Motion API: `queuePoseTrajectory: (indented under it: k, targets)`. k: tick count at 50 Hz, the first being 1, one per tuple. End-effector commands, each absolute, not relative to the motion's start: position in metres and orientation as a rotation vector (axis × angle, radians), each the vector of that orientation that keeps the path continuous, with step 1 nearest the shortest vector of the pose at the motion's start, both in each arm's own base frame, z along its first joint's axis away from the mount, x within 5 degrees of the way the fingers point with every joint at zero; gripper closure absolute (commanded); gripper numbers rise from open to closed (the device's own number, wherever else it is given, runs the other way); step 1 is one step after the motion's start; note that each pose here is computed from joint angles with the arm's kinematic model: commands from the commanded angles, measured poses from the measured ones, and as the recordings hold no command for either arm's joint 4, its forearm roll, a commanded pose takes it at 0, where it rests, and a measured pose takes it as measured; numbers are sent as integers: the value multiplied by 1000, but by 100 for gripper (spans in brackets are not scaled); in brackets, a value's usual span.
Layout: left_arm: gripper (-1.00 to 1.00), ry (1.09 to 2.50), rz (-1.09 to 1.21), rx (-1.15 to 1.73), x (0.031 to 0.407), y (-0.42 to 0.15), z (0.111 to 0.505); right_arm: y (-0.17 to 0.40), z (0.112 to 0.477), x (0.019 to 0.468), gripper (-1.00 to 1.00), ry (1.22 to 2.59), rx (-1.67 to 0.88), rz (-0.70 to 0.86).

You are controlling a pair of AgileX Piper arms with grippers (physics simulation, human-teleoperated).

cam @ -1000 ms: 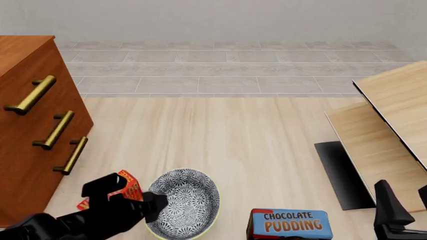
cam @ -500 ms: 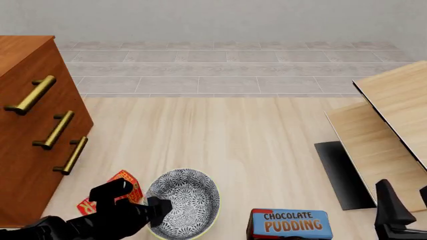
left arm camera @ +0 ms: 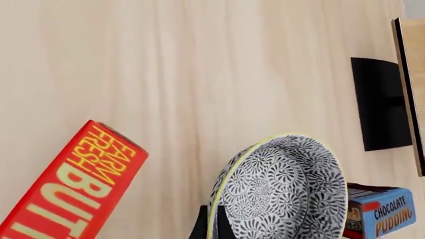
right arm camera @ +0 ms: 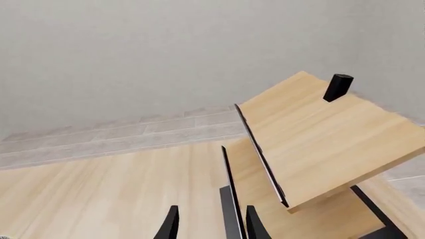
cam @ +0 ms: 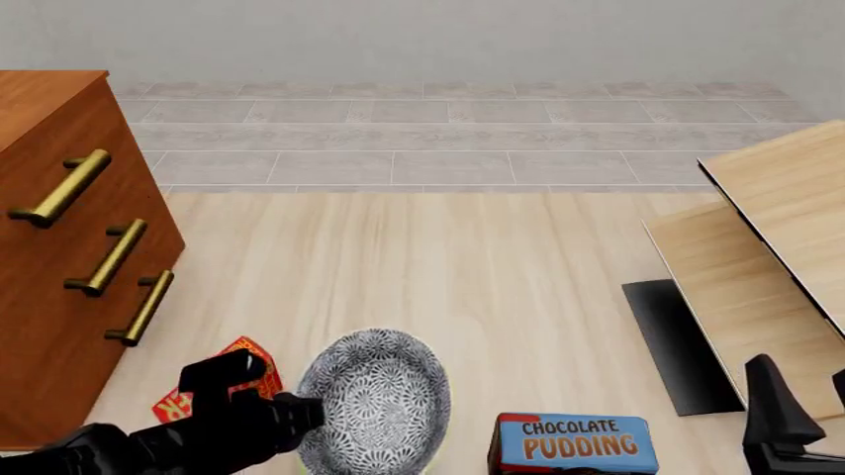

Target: Close the top drawer of the cabinet and put the bowl on top of it.

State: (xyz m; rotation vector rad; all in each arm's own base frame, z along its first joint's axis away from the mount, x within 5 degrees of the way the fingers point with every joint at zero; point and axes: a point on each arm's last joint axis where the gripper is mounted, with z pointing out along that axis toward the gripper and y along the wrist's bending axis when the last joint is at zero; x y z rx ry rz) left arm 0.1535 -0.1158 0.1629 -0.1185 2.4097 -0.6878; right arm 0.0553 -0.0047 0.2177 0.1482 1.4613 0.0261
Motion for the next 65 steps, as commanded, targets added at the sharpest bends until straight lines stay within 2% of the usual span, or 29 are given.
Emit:
queuePoseTrajectory:
  k: [1,12,15,28,43,58,65]
  targets:
    - [100,2367,-711,-87,154,-118,178,-5,218,55,-100,1460,154,25]
    - [100,2238,-721,-4,158,-116,224,-5,218,55,-100,1462,150,27]
    - [100,2155,-702,60,161,-113,251,-5,217,55,-100,1464,148,28]
    - [100,2046,-656,110,168,-107,289,-5,217,55,-100,1467,147,26]
    - [100,1810,-565,204,171,-95,346,-5,217,55,-100,1467,146,27]
    - [100,1750,-474,209,190,-90,375,-5,216,55,-100,1468,147,26]
    - [100,1841,-398,113,221,-79,385,-5,217,55,-100,1469,146,24]
